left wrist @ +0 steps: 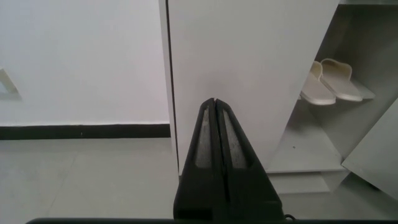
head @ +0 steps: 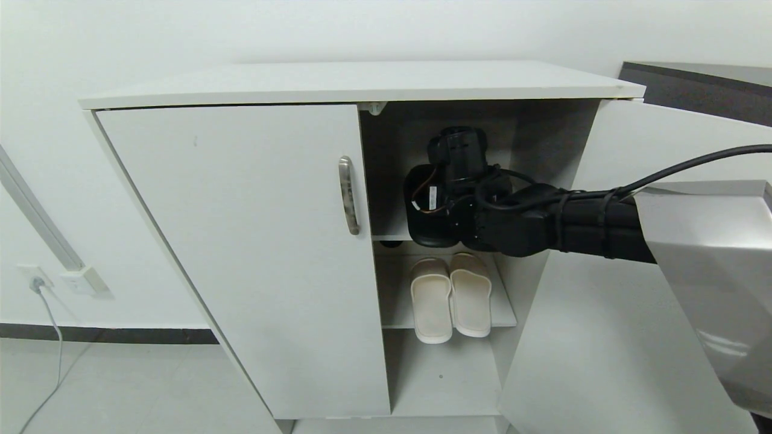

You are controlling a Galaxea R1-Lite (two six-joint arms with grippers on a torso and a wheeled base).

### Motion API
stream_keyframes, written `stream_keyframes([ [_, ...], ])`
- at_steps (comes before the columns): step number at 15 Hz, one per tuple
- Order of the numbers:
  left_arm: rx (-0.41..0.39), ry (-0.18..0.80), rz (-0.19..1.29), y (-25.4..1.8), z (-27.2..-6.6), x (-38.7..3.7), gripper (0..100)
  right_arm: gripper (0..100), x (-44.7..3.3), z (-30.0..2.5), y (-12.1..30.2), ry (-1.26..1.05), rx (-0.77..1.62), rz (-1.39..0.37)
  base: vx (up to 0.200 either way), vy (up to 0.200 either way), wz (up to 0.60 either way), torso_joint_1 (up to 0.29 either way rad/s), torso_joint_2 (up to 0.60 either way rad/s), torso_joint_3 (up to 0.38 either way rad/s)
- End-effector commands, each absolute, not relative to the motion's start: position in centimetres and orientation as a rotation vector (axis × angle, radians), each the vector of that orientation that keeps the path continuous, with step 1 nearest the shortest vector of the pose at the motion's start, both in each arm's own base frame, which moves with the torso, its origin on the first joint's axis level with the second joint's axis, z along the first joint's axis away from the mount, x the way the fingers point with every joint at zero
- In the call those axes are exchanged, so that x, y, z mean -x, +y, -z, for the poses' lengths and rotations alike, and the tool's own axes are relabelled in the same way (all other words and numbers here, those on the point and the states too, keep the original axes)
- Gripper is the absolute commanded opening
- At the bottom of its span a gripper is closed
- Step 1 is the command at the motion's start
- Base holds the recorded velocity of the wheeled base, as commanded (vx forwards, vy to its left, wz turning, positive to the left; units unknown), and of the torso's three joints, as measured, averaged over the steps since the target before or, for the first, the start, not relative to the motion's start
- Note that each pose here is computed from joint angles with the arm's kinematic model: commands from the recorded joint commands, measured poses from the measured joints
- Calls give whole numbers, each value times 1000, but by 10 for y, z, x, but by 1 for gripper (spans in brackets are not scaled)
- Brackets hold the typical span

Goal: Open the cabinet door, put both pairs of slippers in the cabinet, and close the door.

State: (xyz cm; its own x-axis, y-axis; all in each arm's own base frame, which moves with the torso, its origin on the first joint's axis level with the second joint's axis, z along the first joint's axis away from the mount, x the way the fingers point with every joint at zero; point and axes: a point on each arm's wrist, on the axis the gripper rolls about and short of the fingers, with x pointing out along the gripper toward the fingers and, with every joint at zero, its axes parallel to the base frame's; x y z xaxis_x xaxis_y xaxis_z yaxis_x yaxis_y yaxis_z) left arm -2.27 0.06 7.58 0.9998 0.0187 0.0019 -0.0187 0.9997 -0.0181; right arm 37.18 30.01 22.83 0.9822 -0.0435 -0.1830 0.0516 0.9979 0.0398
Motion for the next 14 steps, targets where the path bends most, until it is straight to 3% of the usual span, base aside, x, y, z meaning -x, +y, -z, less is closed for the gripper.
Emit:
stream_keyframes([
  [1, 18, -2, -21, 1, -76, 23, 0, 0, -375, -222, 301, 192, -37, 53, 0, 0, 0, 0, 0, 0],
  [6, 18, -2, -21, 1, -76, 23, 0, 0, -375, -221, 301, 196, -33, 53, 0, 0, 0, 0, 0, 0],
  [7, 18, -2, -21, 1, -76, 23, 0, 100, -375, -221, 301, 197, -30, 53, 0, 0, 0, 0, 0, 0],
  [14, 18, -2, -23, 1, -76, 23, 0, 100, -369, -233, 298, 181, -44, 47, 0, 0, 0, 0, 0, 0],
])
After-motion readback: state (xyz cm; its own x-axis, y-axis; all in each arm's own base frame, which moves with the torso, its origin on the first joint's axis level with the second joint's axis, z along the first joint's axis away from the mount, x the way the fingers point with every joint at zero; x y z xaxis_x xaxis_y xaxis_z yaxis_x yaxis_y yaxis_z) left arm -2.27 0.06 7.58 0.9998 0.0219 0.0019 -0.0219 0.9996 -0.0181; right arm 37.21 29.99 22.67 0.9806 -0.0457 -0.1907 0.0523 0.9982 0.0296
